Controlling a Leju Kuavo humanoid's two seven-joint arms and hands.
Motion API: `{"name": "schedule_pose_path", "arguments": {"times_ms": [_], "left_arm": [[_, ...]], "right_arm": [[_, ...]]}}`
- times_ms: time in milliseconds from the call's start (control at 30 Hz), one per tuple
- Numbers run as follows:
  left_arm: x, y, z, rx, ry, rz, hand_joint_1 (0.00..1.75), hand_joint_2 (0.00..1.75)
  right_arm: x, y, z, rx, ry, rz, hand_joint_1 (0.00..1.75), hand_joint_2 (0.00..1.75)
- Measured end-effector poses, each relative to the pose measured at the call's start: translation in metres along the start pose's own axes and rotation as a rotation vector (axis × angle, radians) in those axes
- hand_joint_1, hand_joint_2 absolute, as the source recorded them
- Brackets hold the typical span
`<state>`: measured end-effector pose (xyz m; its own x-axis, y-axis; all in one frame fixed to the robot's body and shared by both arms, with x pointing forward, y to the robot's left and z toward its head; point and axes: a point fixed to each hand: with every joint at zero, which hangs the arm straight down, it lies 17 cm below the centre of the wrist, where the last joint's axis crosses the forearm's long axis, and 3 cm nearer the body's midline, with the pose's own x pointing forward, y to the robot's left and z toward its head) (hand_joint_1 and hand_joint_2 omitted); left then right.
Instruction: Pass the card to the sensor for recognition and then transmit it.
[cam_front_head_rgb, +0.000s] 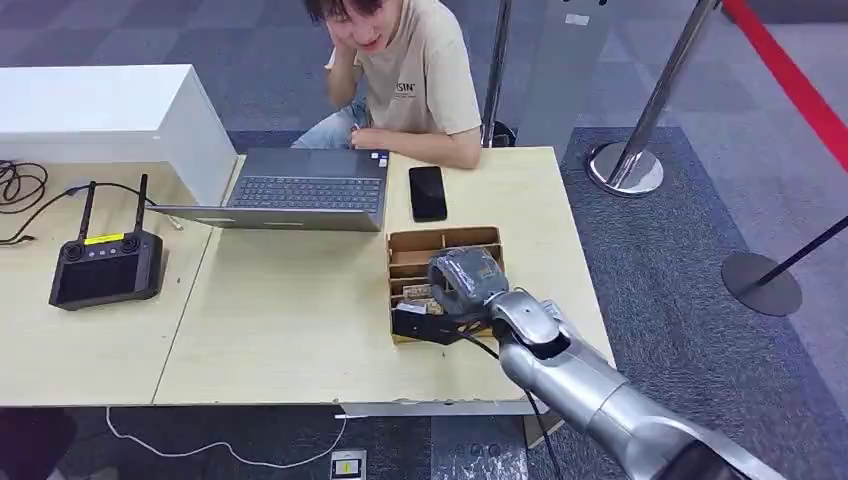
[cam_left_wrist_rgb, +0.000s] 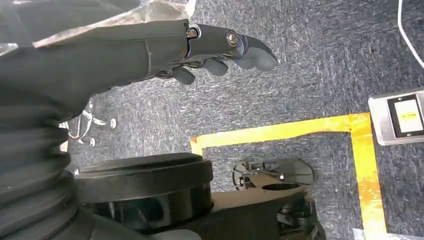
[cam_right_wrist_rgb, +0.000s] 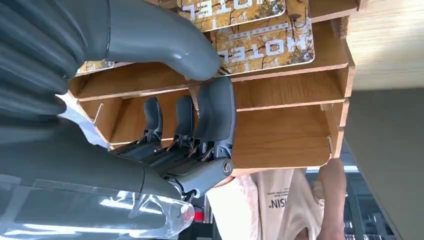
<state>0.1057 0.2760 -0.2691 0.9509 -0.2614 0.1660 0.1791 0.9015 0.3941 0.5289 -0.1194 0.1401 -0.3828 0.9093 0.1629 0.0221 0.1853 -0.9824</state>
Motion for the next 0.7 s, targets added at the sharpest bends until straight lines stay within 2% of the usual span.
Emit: {"name": "schedule_pose_path", "arguments": {"times_ms": [100,233,567,600,700], "left_arm": [[0.000,0.000,0.000,0.000,-0.002,0.000,0.00,1.75],[0.000,0.000,0.000,0.000,-0.002,0.000,0.00,1.75],[0.000,0.000,0.000,-0.001,0.000,0.004,0.00,1.75],[0.000,0.000,0.000,-0.001,0.001,0.005,0.00,1.75],[0.000,0.000,0.000,-0.001,0.001,0.006,0.00,1.75]], "right_arm": [[0.000,0.000,0.000,0.001,0.000,0.002,1.20,1.75],[0.000,0.000,0.000,0.004,-0.001,0.003,1.47,1.75],[-0.003,0.007,0.002,0.023,0.008,0.006,1.47,1.75],[-0.003,0.008,0.002,0.025,0.009,0.007,1.75,1.75],[-0.004,0.010,0.003,0.031,0.008,0.010,1.75,1.75]]}}
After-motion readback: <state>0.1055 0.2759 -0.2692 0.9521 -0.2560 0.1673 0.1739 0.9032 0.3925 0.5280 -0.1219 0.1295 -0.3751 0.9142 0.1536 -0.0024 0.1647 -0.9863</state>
